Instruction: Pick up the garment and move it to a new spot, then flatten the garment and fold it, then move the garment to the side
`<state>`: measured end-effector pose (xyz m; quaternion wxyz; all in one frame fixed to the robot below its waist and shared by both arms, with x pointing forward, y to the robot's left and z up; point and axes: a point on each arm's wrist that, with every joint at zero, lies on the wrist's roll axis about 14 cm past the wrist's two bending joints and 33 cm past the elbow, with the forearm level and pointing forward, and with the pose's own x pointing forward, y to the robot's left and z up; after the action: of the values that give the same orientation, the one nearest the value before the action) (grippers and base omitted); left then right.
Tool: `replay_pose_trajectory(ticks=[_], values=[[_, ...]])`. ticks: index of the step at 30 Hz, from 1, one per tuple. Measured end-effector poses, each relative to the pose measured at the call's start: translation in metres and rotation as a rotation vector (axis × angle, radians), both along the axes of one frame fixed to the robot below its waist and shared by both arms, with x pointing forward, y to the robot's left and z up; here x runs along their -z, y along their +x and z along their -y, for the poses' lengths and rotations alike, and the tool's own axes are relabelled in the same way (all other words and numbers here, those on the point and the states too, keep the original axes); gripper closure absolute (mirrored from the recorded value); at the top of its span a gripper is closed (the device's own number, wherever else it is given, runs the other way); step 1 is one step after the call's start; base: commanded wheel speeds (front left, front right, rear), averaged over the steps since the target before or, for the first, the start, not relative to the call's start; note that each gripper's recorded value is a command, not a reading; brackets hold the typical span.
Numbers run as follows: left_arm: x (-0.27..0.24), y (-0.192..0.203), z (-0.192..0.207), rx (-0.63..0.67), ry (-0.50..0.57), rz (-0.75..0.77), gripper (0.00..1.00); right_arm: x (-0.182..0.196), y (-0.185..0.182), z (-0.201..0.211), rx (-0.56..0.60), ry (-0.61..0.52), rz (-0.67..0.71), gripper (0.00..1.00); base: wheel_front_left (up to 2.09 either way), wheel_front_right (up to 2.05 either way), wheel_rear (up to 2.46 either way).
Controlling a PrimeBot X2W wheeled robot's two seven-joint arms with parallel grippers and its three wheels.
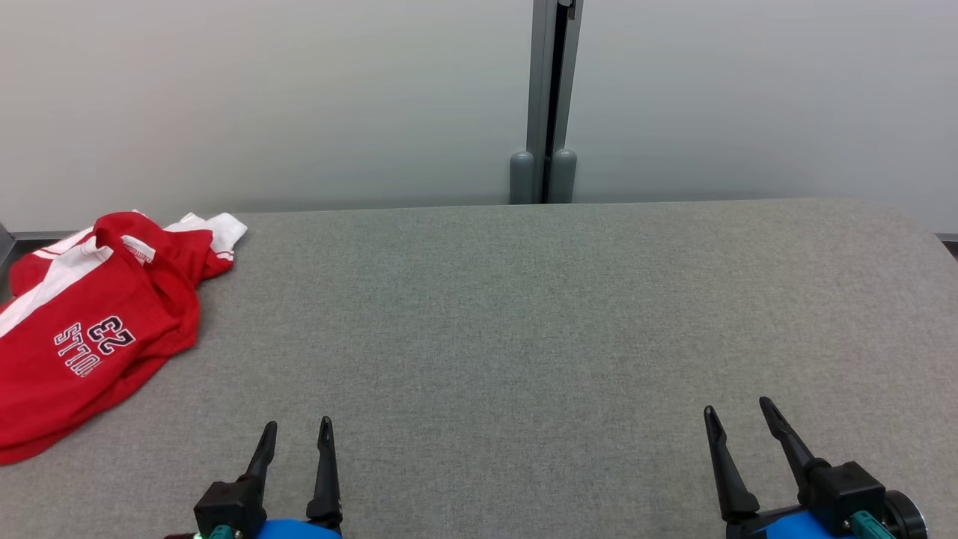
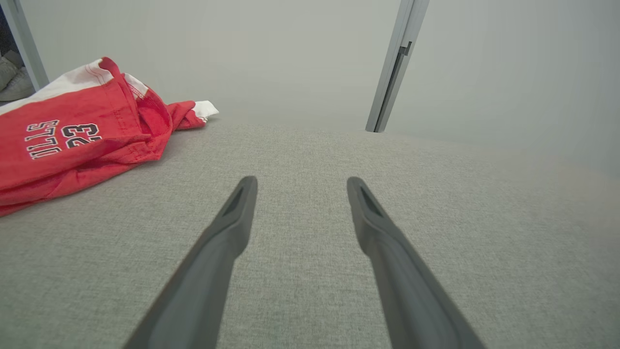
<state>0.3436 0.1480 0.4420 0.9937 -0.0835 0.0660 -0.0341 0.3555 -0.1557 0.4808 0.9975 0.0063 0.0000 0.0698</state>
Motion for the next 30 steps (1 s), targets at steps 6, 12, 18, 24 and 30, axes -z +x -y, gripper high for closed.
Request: replay_pose_trajectory(ticks=[6,12,18,24,30], values=[[0.001,0.000,0.000,-0.001,0.000,-0.002,0.00,0.001,0.000,0.001,0.002,0.000,-0.004,0.00,0.00,0.00,0.00],[0.000,0.001,-0.001,-0.005,-0.005,0.000,0.00,0.001,0.000,0.002,0.007,-0.001,-0.004,0.00,0.00,0.00,0.00],[-0.011,-0.005,-0.020,-0.062,-0.002,0.035,0.00,-0.001,0.006,-0.012,-0.037,0.002,0.003,0.00,0.00,0.00,0.00],[-0.024,-0.025,-0.061,-0.193,0.009,0.077,0.00,-0.010,0.021,-0.055,-0.167,0.007,0.028,0.00,0.00,0.00,0.00],[-0.031,-0.053,-0.106,-0.349,0.014,0.103,0.00,-0.016,0.035,-0.109,-0.316,0.007,0.043,0.00,0.00,0.00,0.00]])
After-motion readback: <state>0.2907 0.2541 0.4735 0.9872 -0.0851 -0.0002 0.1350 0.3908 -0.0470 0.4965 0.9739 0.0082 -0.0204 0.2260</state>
